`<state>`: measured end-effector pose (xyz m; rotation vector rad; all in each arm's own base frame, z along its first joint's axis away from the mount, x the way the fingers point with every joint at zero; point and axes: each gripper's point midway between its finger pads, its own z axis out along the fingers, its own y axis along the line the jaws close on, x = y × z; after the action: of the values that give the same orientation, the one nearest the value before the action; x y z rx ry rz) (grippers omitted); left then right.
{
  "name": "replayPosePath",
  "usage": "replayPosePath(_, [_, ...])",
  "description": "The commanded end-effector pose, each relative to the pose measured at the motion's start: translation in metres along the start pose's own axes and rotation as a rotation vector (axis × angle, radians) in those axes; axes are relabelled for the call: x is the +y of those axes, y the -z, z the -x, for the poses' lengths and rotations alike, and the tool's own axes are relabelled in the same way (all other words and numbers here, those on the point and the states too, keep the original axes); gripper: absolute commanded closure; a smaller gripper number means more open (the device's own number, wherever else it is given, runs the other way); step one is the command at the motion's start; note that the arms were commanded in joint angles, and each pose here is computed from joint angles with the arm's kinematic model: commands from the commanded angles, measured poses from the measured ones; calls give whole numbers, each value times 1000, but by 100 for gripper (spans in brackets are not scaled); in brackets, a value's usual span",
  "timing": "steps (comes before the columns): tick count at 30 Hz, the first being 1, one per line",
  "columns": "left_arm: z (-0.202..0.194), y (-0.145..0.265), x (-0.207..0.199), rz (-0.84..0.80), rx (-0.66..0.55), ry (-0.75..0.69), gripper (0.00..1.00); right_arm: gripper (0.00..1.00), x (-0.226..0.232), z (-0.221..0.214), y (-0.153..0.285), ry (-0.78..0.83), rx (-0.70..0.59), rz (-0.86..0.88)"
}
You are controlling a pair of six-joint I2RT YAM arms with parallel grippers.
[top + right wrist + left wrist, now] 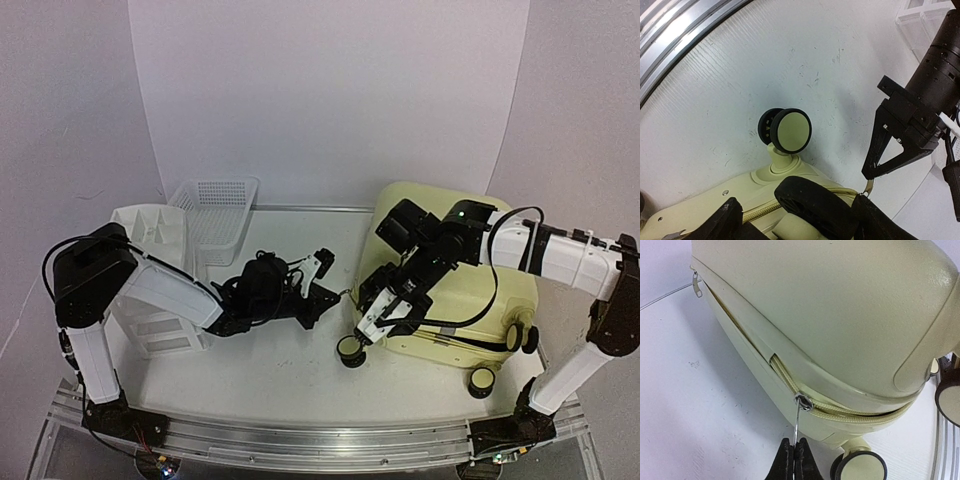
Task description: Open, take out, and arrange the luggage
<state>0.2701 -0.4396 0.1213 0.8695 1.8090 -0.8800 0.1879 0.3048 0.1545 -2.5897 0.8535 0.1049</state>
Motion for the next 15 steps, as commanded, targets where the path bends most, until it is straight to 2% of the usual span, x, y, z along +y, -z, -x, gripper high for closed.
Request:
replayPosePath(1, [75, 2, 84, 307, -186, -19, 100, 100, 17, 22, 24, -38, -98, 50])
replayPosePath(6, [83, -39, 89, 270, -186, -18, 100, 100, 5, 34, 24, -94, -166, 30])
replayPosePath(9, [91, -46, 89, 259, -199, -14, 100, 99, -15, 34, 23, -174, -175, -44])
replayPosePath(11, [97, -37, 85, 252, -197, -37, 100, 61, -35, 30, 26, -287, -163, -125])
replayPosePath(12, [99, -31, 85, 259, -183, -40, 92, 36, -44, 29, 32, -356, -160, -161])
replayPosePath(13, [103, -22, 82, 263, -174, -42, 79, 6, -55, 27, 41, -427, -157, -202])
replayPosePath(15, [116, -1, 73, 248, -165, -44, 56, 2, -74, 20, 61, -601, -140, -288])
